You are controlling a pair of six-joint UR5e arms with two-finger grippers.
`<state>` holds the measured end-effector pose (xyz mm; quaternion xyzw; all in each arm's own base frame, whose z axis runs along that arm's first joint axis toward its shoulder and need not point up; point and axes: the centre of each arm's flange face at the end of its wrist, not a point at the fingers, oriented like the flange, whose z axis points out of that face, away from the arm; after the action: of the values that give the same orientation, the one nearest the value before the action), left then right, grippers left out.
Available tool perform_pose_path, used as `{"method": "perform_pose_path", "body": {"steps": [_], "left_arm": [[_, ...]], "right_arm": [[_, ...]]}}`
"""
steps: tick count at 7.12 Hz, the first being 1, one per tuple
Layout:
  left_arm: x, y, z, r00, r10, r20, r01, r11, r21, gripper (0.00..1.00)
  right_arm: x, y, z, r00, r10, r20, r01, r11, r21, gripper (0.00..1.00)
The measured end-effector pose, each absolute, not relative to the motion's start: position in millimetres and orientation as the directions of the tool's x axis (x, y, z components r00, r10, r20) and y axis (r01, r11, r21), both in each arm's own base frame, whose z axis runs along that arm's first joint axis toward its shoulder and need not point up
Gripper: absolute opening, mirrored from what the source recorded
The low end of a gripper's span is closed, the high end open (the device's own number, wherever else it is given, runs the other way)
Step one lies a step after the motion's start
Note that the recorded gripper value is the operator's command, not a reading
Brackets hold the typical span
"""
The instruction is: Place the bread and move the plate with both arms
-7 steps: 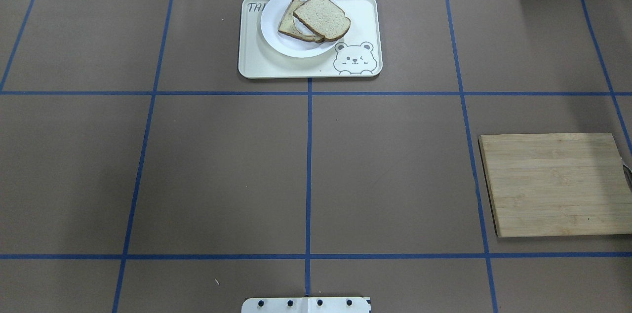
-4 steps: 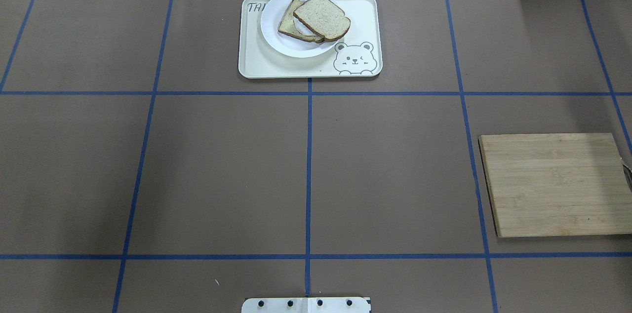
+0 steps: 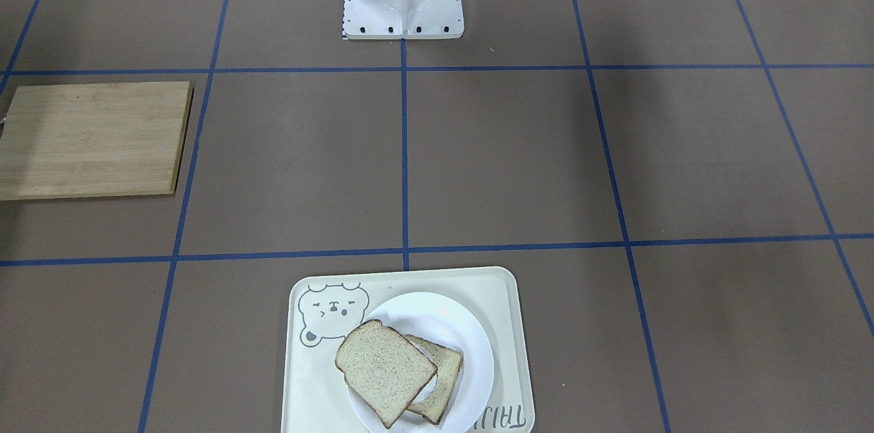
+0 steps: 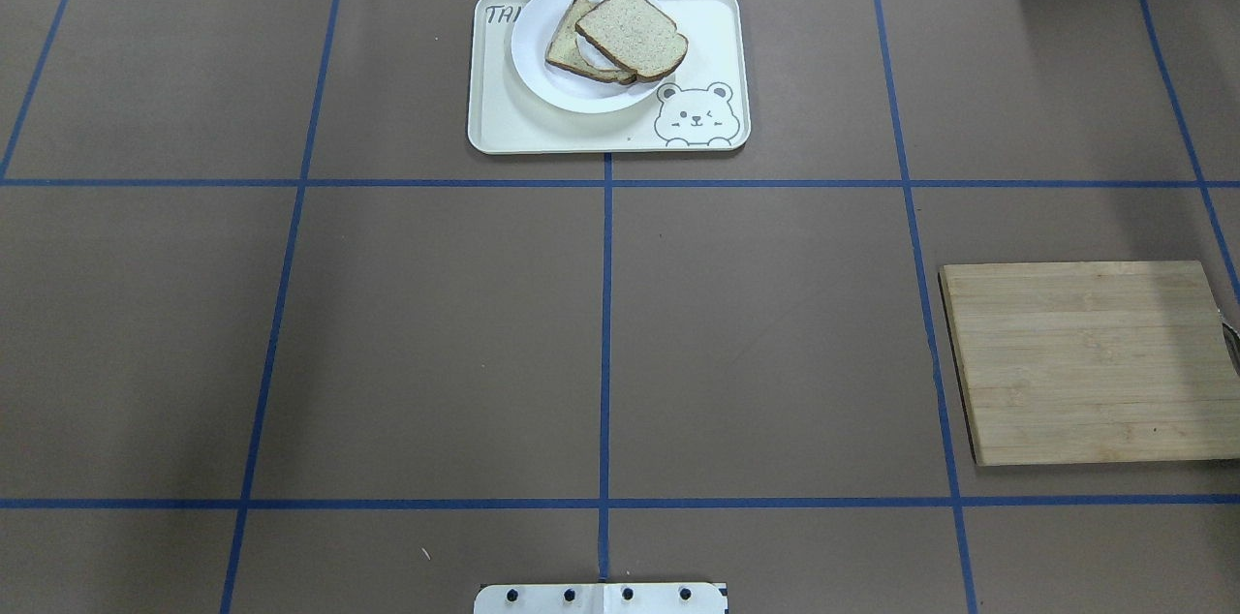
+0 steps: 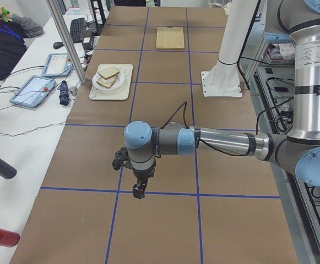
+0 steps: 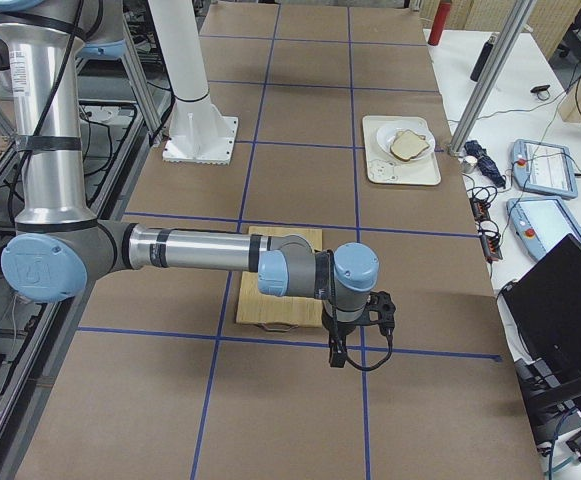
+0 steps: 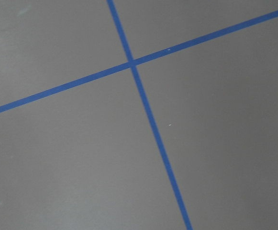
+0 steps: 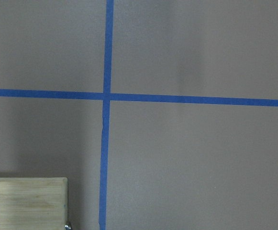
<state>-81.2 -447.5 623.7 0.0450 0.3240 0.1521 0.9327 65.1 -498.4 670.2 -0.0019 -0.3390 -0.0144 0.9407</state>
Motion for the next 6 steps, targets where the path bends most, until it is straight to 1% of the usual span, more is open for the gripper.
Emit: {"method": "perform_pose_path", "body": {"steps": [6], "left_arm": [[-81.6, -445.2, 626.8, 0.747, 0.32, -0.583, -0.264, 0.947, 0.181, 0.99]], "right_arm": [[65.1, -498.3, 670.6, 0.77, -0.024, 0.638, 0.028, 1.0, 0.004, 1.0]]}}
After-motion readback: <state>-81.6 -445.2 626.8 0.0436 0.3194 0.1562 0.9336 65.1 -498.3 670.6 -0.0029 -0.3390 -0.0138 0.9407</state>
